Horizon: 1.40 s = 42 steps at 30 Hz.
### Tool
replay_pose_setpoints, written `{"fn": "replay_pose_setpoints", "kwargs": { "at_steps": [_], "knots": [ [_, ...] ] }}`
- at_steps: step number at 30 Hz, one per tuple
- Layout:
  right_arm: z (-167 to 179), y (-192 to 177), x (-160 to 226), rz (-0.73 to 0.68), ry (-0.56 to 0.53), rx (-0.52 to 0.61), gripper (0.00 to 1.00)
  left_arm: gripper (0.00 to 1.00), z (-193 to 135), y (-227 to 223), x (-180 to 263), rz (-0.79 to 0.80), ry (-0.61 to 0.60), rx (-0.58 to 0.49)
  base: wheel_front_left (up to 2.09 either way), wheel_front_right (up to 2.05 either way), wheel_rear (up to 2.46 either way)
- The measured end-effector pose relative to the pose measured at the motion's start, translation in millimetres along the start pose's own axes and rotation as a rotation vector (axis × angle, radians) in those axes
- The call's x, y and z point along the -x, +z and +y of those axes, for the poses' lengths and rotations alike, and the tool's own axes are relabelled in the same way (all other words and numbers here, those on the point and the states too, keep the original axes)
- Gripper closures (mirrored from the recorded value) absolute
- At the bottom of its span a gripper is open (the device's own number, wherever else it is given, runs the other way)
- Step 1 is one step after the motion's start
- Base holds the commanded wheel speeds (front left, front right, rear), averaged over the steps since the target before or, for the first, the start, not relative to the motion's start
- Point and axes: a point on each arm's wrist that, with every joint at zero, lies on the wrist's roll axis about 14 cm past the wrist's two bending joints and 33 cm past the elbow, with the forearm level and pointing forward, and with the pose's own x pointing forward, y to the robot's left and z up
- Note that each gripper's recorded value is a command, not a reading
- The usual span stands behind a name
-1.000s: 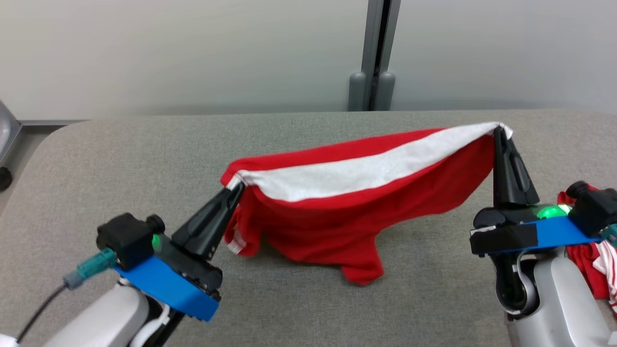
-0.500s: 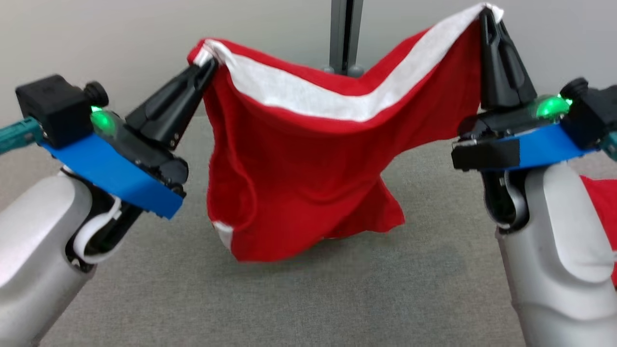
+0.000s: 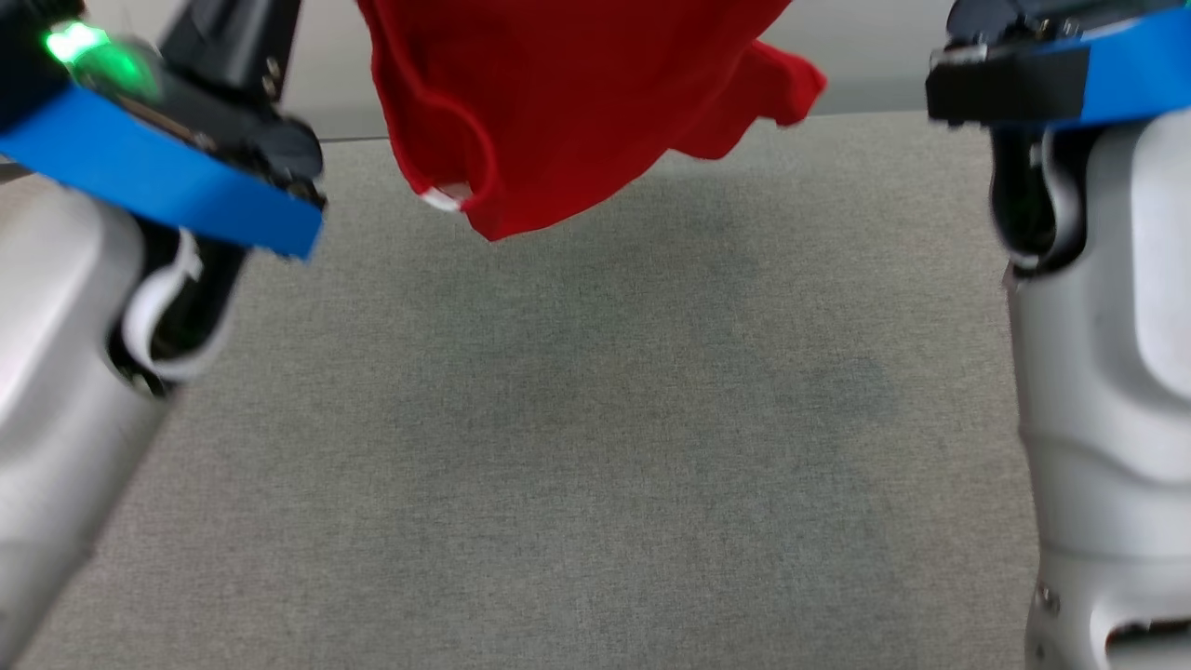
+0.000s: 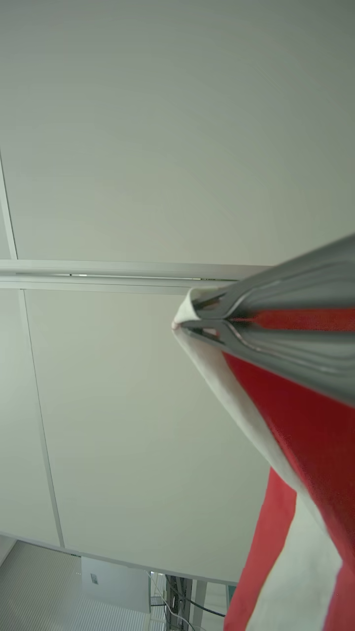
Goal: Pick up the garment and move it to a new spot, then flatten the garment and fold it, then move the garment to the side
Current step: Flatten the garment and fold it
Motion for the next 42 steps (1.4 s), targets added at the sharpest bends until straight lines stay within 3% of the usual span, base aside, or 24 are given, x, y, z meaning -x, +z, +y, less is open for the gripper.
{"fn": "replay_pose_setpoints", "kwargs": {
  "at_steps": [3,7,13,17,22,27,32,42],
  "knots": [
    [1.6,-12.8,23.6,0.046,-0.009,-0.026,1.0,1.0,-3.0,-32.0,21.9,0.067,0.039,0.066,0.0,0.0,0.0],
    [0.1,-47.5,84.8,0.187,-0.059,-0.098,1.0,1.0,-19.5,-89.5,68.4,0.189,0.115,0.208,0.0,0.0,0.0],
    [-8.3,-90.1,204.2,0.446,-0.183,-0.166,1.0,1.0,-89.1,-182.4,168.9,0.454,0.191,0.429,0.0,0.0,0.0],
    [-23.3,-87.7,259.3,0.518,-0.284,-0.188,1.0,1.0,-131.3,-204.1,214.4,0.556,0.189,0.492,0.0,0.0,0.0],
    [-29.5,-74.0,298.1,0.547,-0.335,-0.183,1.0,1.0,-163.5,-212.0,250.2,0.624,0.174,0.53,0.0,0.0,0.0],
    [-37.4,-61.4,305.0,0.525,-0.359,-0.17,1.0,1.0,-165.4,-206.5,257.2,0.608,0.19,0.542,0.0,0.0,0.0],
    [-30.6,-68.3,287.1,0.519,-0.311,-0.146,1.0,1.0,-156.6,-194.1,238.6,0.546,0.179,0.524,0.0,0.0,0.0],
    [-5.2,-143.3,195.4,0.561,-0.137,-0.08,1.0,1.0,-99.1,-177.0,167.1,0.416,0.179,0.494,0.0,0.0,0.0]
  ]
}}
